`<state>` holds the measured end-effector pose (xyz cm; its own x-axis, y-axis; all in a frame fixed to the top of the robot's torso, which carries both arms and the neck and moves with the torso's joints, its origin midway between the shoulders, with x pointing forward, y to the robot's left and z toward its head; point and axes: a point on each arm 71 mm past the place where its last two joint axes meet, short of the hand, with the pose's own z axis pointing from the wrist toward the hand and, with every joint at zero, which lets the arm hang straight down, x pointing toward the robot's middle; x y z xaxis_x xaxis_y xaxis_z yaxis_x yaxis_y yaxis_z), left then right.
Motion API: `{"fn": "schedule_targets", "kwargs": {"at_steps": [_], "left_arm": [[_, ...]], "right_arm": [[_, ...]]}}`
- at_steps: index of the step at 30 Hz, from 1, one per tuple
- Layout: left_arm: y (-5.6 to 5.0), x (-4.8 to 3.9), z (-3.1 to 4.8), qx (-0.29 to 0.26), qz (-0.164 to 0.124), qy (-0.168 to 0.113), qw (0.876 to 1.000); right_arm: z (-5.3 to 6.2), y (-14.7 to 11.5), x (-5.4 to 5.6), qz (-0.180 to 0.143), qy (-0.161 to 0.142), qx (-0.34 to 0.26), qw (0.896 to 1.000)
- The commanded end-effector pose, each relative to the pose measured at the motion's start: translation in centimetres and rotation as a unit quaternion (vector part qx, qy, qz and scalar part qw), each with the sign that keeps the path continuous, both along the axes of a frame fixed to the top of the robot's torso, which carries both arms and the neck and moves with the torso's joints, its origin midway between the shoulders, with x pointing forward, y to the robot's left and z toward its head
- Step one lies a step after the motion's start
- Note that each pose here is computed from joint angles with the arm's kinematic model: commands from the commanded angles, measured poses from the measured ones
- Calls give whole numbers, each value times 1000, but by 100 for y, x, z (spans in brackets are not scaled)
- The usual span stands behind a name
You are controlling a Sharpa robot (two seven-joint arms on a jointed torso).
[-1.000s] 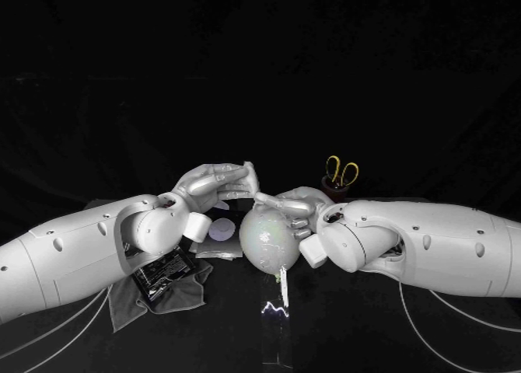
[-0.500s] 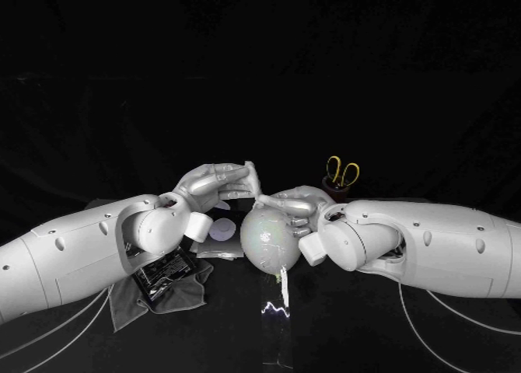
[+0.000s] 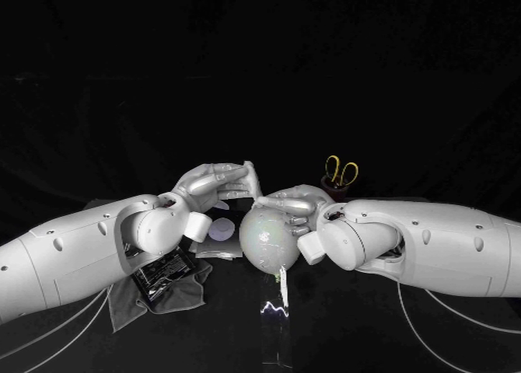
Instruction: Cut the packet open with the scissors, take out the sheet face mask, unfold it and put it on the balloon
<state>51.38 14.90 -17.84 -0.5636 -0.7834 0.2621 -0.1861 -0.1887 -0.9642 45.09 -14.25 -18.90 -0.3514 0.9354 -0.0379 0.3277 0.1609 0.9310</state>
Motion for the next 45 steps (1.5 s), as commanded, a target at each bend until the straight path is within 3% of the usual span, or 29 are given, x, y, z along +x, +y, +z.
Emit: {"fn": "schedule_targets", "kwargs": {"at_steps": [1, 8, 22, 45], "left_arm": [[-19, -1, 23, -8, 1, -5, 1000], [-12, 3, 27, -10, 5, -7, 1000], [102, 60, 59, -35, 57, -20, 998], [86, 57, 49, -32, 59, -12, 998]], "right_arm": [[12, 5, 2, 0, -8, 4, 1000], [16, -32, 16, -15, -15, -4, 1000], [18, -213, -22, -18, -18, -39, 999], [26, -243, -34, -13, -26, -50, 998]]}}
